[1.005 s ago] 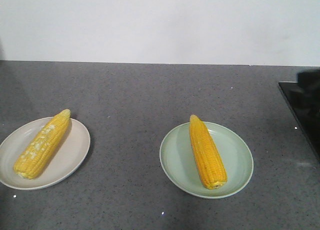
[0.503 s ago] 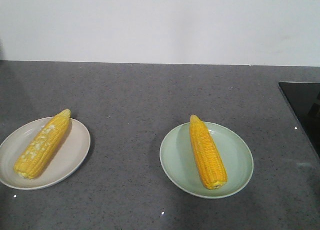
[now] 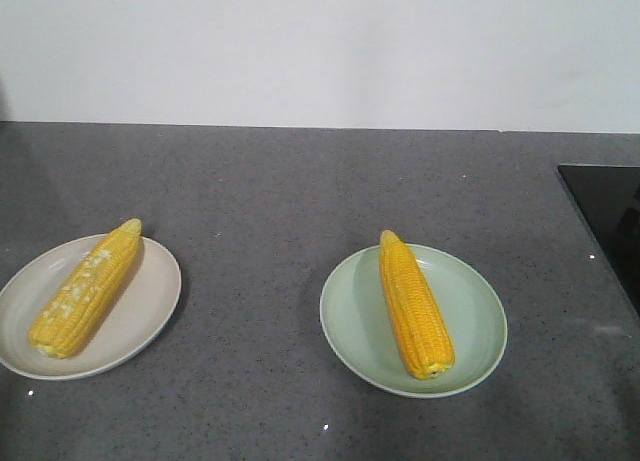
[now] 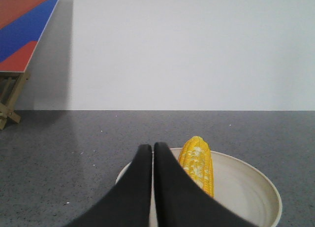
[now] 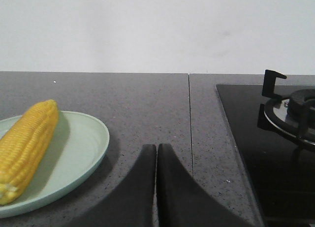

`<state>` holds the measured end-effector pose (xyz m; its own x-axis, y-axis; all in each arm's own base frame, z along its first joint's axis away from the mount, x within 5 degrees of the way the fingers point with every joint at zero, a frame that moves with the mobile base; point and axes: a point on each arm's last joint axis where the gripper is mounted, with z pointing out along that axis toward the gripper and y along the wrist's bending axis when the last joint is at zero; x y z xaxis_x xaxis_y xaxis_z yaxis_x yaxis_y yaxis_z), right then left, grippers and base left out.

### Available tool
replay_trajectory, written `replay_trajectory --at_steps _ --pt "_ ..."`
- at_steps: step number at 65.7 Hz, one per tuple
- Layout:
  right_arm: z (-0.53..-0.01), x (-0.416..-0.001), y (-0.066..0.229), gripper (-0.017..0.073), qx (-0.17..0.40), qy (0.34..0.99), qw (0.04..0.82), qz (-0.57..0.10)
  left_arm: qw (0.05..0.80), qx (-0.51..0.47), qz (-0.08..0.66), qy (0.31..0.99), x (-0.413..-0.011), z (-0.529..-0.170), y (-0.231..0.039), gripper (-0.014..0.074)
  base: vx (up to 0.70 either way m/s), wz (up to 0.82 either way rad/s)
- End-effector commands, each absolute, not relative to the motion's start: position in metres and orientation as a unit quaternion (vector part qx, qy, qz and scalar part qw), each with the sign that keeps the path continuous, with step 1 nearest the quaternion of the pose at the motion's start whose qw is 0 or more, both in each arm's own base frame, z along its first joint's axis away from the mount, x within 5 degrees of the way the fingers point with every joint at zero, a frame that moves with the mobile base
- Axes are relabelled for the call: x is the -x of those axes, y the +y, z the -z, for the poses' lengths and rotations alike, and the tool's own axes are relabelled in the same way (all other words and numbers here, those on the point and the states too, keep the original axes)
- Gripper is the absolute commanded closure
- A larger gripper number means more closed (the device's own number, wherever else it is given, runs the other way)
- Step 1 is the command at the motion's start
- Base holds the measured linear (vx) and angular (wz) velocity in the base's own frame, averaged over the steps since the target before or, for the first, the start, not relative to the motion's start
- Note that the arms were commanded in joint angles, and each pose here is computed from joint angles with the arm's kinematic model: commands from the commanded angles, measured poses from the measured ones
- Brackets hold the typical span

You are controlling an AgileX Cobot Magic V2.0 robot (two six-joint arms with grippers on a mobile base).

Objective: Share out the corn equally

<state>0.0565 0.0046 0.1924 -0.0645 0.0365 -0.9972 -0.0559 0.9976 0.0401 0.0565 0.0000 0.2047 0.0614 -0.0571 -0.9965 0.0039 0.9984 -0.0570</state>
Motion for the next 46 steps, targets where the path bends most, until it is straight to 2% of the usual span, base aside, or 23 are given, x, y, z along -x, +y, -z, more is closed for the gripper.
replay_trajectory --at_steps 1,10,46 --pt "-0.1964 -0.0567 0.0043 0.0560 0.013 0.701 0.713 -0.034 0.753 0.023 0.030 0.658 -0.0552 -0.2072 -0.0003 0.0601 0.00 0.00" --pt "-0.1964 -0.0565 0.0063 0.0560 0.026 0.701 0.712 -0.047 0.753 0.023 0.030 0.658 -0.0552 -0.2072 -0.0003 0.0601 0.00 0.00" --pt "-0.2016 -0.0565 0.0050 0.0560 0.016 0.680 0.731 -0.047 0.753 0.023 0.030 0.658 -0.0552 -0.2072 -0.0003 0.0601 0.00 0.00"
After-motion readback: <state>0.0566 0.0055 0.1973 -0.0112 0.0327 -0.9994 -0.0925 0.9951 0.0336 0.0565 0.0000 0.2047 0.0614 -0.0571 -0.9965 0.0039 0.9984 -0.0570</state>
